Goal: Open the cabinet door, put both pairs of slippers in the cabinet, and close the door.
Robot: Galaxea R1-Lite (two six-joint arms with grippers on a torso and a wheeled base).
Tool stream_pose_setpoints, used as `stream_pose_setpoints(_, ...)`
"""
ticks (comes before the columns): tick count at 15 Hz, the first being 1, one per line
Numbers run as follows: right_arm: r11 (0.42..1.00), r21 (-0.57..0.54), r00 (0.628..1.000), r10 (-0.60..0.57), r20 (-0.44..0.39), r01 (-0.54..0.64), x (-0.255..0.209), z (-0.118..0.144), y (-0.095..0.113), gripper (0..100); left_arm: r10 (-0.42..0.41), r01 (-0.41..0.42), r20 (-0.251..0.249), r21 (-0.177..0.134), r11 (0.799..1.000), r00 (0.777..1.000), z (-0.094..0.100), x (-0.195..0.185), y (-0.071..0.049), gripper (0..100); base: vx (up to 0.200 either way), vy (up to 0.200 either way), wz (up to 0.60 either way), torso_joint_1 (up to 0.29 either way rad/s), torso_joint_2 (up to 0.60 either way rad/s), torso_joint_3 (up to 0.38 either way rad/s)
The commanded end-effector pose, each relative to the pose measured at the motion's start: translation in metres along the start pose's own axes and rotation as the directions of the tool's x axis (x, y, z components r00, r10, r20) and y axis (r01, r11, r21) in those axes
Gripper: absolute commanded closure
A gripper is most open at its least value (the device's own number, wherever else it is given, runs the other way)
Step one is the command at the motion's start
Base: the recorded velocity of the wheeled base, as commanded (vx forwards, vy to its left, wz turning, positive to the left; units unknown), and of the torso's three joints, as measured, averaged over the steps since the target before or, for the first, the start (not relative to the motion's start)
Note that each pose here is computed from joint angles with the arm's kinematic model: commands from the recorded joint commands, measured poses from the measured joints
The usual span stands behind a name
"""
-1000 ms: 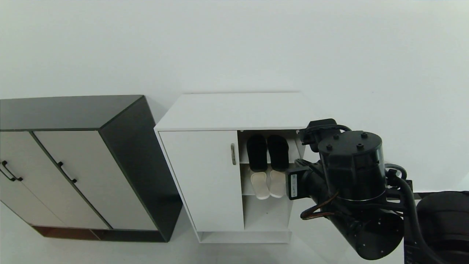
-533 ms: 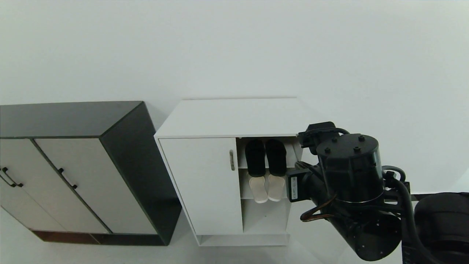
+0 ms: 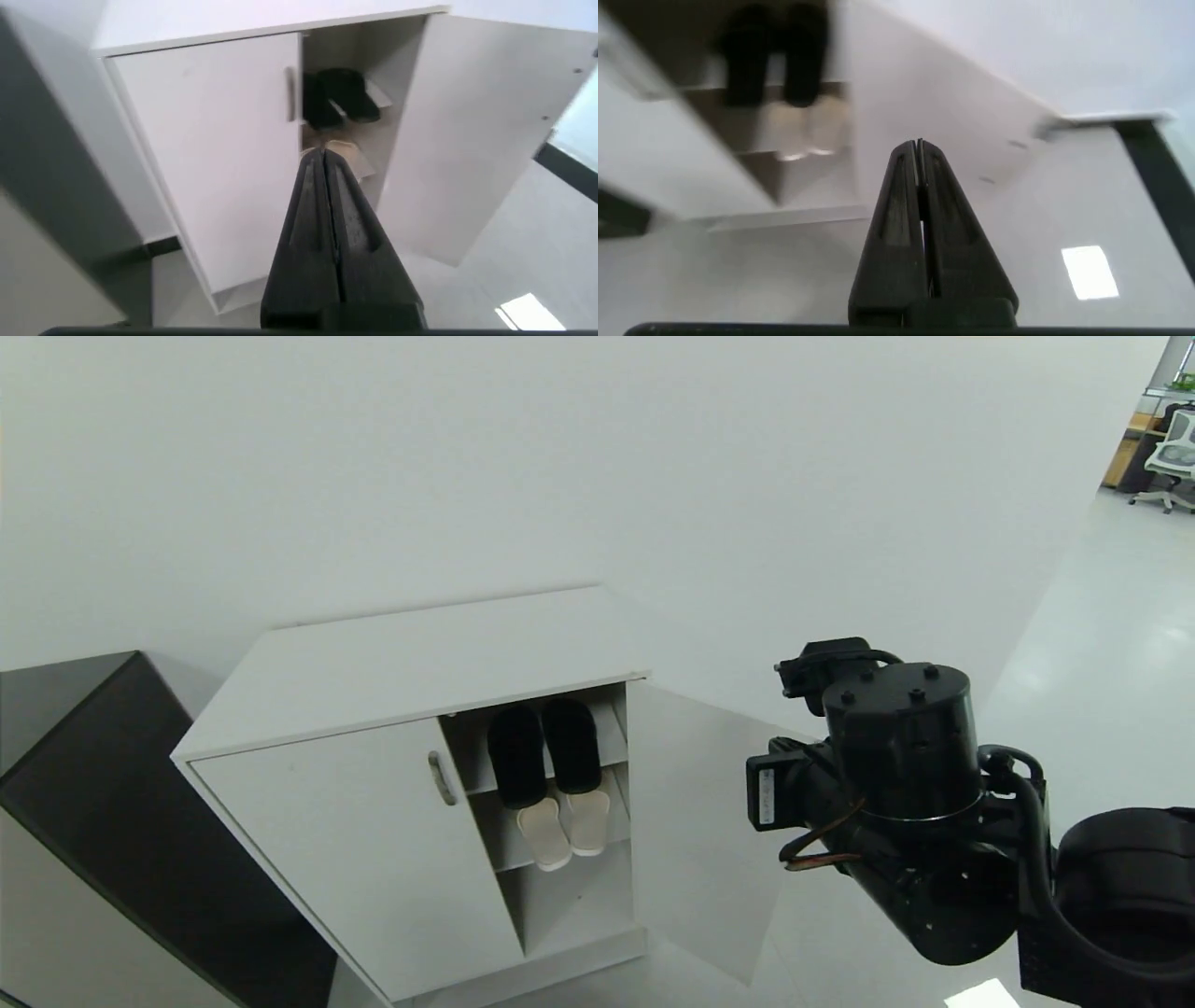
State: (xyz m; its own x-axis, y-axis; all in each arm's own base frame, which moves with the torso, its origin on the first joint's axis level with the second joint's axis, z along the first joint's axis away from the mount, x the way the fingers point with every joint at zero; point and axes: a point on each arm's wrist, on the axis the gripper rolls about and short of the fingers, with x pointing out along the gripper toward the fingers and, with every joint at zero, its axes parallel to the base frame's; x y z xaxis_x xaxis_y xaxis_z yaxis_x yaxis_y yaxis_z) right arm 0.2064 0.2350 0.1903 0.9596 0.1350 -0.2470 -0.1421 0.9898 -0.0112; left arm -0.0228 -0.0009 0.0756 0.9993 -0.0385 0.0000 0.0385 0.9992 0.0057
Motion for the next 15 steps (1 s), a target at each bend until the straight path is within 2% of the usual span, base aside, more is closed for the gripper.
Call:
stream_pose_setpoints(1,1.0,-0.005,1.0,-0.016,-0.016,0.016,0.008,-0.004,-0.004,100,0.0,0.0,0.0,0.0,1.0,1.0,0.0,0.0,0.0,100,0.0,0.0,0.0,0.0,0.0,0.0)
stream_pose_setpoints(4,0.999,0.0,0.999,-0.042,-0.022,0.042,0.019,-0.007,-0.008,100,0.0,0.0,0.0,0.002,1.0,1.0,0.0,0.0,0.0,100,0.0,0.0,0.0,0.0,0.0,0.0)
stream_pose_setpoints(7,0.997,0.016,0.997,-0.077,-0.013,0.077,0.031,-0.005,-0.016,100,0.0,0.0,0.0,0.002,1.0,1.0,0.0,0.0,0.0,100,-0.2,0.0,0.0,0.004,0.0,0.002)
stream_pose_setpoints(8,0.995,0.024,0.995,-0.097,-0.014,0.097,0.041,-0.004,-0.02,100,0.0,0.0,0.0,0.002,1.0,1.0,0.0,0.0,0.0,100,0.0,0.0,0.0,0.0,0.0,0.0)
stream_pose_setpoints(11,0.992,0.066,0.994,-0.11,-0.01,0.11,0.076,0.011,-0.044,100,0.0,0.0,0.0,0.002,1.0,1.0,0.0,0.0,0.0,100,0.0,0.0,0.0,0.0,0.0,0.0)
stream_pose_setpoints(13,0.981,0.081,0.983,-0.181,0.013,0.179,0.115,0.023,-0.066,100,0.0,0.0,0.0,0.002,1.0,1.0,0.0,0.0,0.0,100,0.0,0.0,0.0,0.0,0.0,0.0)
stream_pose_setpoints(14,0.977,0.089,0.98,-0.196,0.015,0.194,0.127,0.024,-0.071,100,0.0,0.0,0.0,0.002,1.0,1.0,0.0,0.0,0.0,100,0.0,0.0,0.0,0.0,0.0,0.0)
stream_pose_setpoints(15,0.978,0.104,0.983,-0.181,0.017,0.178,0.147,0.025,-0.082,100,0.0,0.0,0.0,0.002,1.0,1.0,0.0,0.0,0.0,100,0.0,0.0,0.0,0.0,0.0,0.0)
